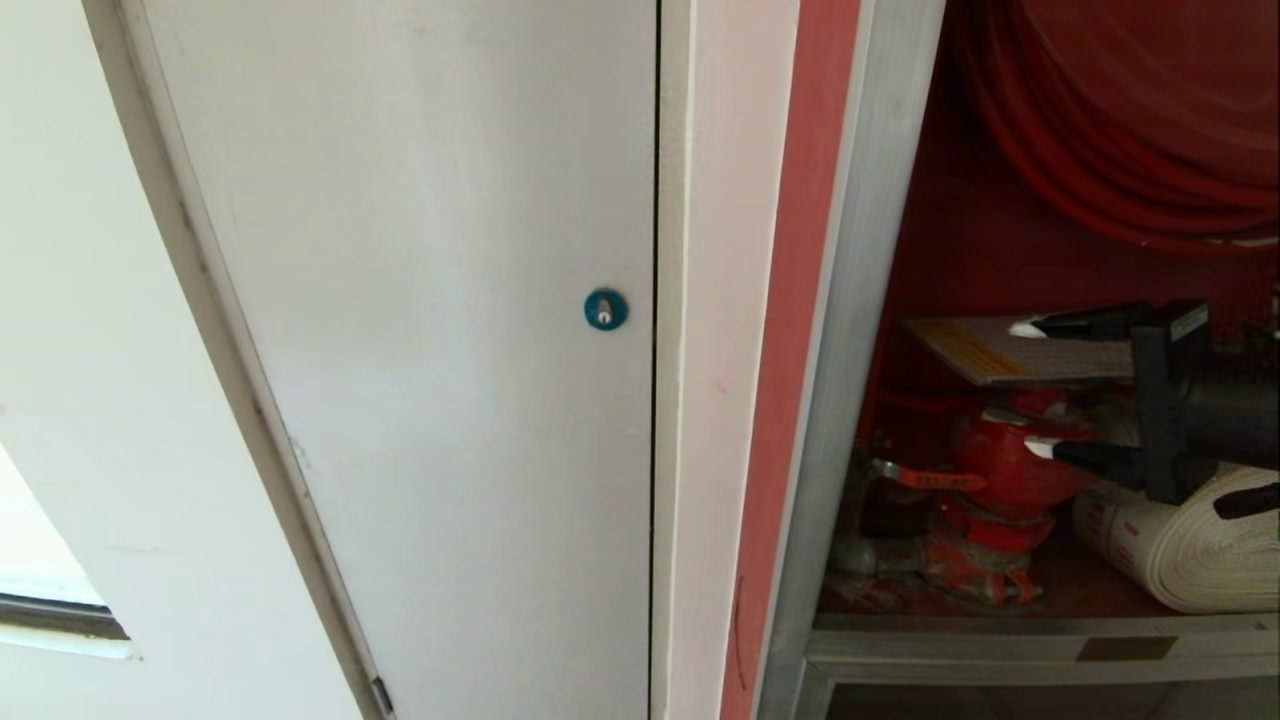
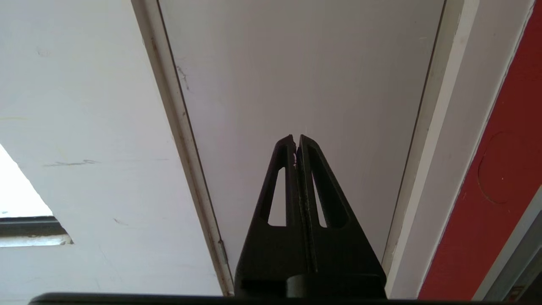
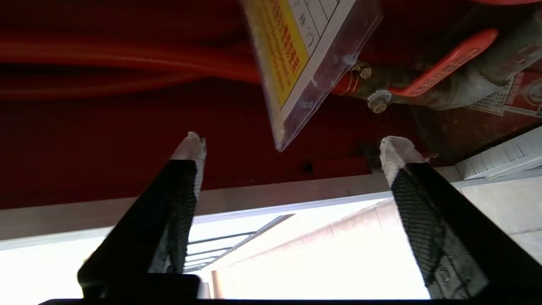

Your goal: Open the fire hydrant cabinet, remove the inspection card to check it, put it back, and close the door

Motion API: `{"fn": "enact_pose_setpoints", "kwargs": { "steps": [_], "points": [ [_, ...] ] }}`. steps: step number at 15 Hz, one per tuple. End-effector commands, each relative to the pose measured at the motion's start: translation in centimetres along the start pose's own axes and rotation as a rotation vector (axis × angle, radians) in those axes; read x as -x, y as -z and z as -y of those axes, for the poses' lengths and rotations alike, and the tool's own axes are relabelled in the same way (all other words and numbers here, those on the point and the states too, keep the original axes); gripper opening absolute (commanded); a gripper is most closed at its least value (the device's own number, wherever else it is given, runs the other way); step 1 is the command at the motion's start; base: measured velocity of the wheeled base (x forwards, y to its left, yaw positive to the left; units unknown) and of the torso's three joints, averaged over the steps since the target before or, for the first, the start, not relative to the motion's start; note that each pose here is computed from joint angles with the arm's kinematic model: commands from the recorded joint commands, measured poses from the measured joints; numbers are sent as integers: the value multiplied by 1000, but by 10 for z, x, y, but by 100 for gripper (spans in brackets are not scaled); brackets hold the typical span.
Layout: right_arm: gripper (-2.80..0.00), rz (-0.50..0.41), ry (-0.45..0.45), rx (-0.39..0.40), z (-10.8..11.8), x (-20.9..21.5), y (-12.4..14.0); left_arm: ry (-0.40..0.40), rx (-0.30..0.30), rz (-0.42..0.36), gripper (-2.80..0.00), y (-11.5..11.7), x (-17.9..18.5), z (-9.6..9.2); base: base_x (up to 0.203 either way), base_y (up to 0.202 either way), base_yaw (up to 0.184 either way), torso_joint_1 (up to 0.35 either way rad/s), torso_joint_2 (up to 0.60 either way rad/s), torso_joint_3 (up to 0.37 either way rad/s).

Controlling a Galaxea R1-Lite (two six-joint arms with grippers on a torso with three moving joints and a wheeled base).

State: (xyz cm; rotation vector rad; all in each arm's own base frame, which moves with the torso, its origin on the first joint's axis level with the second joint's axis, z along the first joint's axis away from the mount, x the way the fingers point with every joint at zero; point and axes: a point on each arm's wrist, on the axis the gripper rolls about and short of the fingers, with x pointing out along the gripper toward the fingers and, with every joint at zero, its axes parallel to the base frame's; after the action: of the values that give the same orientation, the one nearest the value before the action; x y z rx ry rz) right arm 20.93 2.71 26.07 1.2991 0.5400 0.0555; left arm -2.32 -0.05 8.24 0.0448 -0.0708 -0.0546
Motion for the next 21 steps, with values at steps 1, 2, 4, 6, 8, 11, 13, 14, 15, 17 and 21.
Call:
{"fn": "enact_pose_setpoints", "kwargs": {
  "steps": [1,2,4,6,8,11,13,14,15,17,21],
  "points": [
    [0,-8,22,-8,2,-21,-3,2,1,-28,-280,8,-2,0,0,0,0,0,0,0],
    [0,4,27,-8,2,-29,-5,2,1,-28,-280,8,-2,0,0,0,0,0,0,0],
    [0,43,48,-8,2,-43,-8,2,1,-28,-280,8,-2,0,0,0,0,0,0,0],
    [0,58,54,-8,2,-47,-10,2,1,-28,-280,8,-2,0,0,0,0,0,0,0],
    [0,62,50,-7,0,-48,-10,2,1,-28,-280,8,-2,0,0,0,0,0,0,0],
    [0,63,48,-6,-2,-50,-11,2,1,-28,-280,8,-2,0,0,0,0,0,0,0],
    [0,66,40,-4,-5,-50,-12,2,1,-28,-280,8,-2,0,0,0,0,0,0,0],
    [-230,68,36,-4,-6,-49,-12,2,1,-28,-280,8,-2,0,0,0,0,0,0,0],
    [-280,74,34,-2,-7,-49,-13,2,1,-28,-280,8,-2,0,0,0,0,0,0,0],
    [-280,88,33,2,-9,-50,-14,2,1,-28,-280,8,-2,0,0,0,0,0,0,0],
    [-280,88,29,17,-11,-52,-14,2,1,-28,-280,8,-2,0,0,0,0,0,0,0]
  ]
}}
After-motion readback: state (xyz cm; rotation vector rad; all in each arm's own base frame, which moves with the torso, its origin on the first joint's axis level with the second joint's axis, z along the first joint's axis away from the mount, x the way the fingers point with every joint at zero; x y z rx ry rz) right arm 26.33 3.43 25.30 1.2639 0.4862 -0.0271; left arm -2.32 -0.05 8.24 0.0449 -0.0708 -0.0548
